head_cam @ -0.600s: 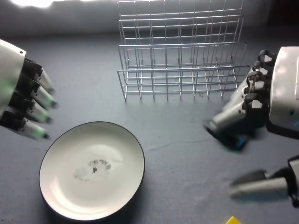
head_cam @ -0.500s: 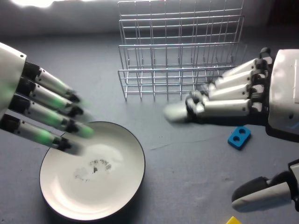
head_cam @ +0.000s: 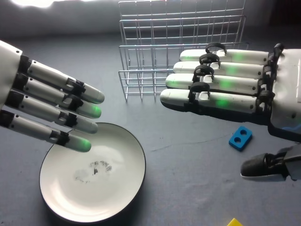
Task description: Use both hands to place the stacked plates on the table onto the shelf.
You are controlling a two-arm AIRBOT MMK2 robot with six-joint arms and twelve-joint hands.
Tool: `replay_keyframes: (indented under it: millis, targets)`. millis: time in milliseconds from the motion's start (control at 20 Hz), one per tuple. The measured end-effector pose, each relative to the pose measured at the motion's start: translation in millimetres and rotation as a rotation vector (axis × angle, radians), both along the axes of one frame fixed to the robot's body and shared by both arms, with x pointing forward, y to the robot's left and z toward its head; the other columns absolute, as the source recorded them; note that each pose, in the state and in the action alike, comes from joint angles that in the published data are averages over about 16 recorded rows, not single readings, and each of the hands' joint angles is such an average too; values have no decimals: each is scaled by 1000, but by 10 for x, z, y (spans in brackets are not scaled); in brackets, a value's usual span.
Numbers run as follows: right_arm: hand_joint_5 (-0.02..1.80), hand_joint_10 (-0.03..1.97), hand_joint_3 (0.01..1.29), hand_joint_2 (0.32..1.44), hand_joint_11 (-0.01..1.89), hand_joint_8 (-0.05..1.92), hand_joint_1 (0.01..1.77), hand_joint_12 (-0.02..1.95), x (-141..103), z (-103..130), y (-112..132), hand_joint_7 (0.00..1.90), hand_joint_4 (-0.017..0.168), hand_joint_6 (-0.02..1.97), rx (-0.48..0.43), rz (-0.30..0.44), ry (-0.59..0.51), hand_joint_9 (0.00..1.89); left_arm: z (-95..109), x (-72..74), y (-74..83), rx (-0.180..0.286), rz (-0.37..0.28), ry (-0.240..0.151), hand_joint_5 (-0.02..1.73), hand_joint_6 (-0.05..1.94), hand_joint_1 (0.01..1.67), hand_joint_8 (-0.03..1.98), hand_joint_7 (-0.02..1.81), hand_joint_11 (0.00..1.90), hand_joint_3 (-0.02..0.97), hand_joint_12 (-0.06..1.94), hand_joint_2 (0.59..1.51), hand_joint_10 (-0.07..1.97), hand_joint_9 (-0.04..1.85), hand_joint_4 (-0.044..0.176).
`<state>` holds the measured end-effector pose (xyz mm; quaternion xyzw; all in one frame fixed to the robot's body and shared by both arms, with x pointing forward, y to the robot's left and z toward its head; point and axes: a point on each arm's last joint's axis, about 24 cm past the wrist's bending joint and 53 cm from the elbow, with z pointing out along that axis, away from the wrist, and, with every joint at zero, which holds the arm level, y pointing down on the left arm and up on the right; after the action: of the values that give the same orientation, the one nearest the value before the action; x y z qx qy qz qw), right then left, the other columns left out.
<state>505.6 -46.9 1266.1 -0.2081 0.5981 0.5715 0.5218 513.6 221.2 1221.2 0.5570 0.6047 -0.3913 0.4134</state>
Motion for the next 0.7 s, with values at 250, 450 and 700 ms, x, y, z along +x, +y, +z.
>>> replay_keyframes:
  millis: [250, 450, 700]
  targets:
    - [11, 4, 15, 932, 20, 12, 1063, 51, 1, -3, 0, 11, 0, 29, -1, 0, 1, 16, -20, 6, 44, 10, 13, 29, 63, 0, 23, -7, 67, 34, 14, 69, 1081, 5, 56, 3]
    - [11, 5, 14, 916, 20, 12, 1147, 99, 1, -3, 0, 11, 0, 29, -1, -1, 1, 18, -37, 19, 74, 20, 39, 76, 61, 3, 23, -4, 66, 28, 14, 74, 1083, 5, 49, 3]
    - [12, 5, 15, 930, 21, 13, 1125, 104, 0, -4, 0, 12, 0, 29, -1, 0, 0, 17, -62, 32, 101, 37, 68, 129, 62, 3, 23, 2, 69, 21, 14, 60, 1086, 5, 44, 3]
